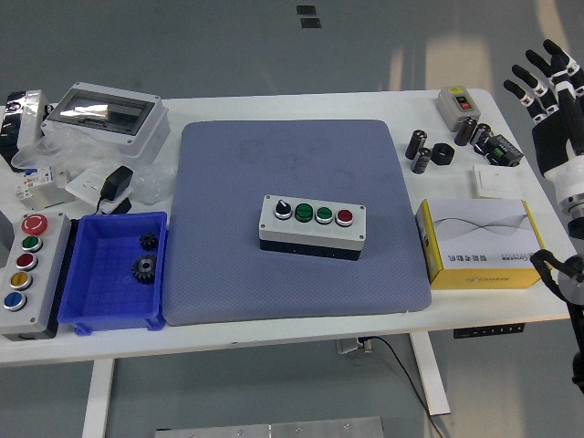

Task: Pick up the button,place it on the desk,press the button,press the button

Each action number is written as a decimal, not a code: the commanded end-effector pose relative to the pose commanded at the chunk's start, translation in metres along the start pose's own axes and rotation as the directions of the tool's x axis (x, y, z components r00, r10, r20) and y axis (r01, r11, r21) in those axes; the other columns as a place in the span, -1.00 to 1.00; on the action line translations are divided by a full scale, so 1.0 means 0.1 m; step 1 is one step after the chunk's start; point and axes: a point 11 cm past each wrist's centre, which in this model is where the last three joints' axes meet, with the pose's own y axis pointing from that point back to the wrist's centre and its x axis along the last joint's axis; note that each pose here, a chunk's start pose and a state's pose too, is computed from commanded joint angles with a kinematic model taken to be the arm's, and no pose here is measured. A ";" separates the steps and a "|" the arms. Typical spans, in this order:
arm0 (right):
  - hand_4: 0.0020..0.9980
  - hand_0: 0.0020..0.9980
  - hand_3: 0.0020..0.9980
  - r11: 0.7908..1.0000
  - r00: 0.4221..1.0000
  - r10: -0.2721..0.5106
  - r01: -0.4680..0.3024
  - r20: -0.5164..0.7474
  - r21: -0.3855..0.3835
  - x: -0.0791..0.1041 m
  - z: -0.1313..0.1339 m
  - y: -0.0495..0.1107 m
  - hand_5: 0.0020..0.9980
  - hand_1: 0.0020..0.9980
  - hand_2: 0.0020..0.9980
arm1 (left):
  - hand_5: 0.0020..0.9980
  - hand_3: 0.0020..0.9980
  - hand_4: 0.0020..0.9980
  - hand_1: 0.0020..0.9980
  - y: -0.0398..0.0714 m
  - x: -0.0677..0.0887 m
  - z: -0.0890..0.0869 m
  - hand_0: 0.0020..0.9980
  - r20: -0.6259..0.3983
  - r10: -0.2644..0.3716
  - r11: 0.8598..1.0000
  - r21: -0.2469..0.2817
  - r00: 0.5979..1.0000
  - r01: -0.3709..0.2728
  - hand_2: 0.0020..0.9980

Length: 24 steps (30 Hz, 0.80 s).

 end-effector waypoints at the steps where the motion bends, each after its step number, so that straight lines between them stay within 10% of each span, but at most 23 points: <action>1: 0.21 0.47 0.48 1.000 1.000 0.014 -0.014 -0.028 -0.003 0.01 0.03 0.00 -0.16 0.41 0.48 | -0.64 0.20 0.27 0.22 0.00 0.00 0.00 0.27 -0.001 -0.001 1.000 0.002 1.000 0.001 0.11; 24: 0.18 0.50 0.57 0.995 0.890 0.087 -0.096 -0.447 0.002 -0.12 0.32 0.06 -0.18 0.45 0.52 | -0.63 0.20 0.27 0.23 -0.01 0.00 -0.10 0.27 -0.010 -0.010 0.999 0.038 1.000 0.011 0.12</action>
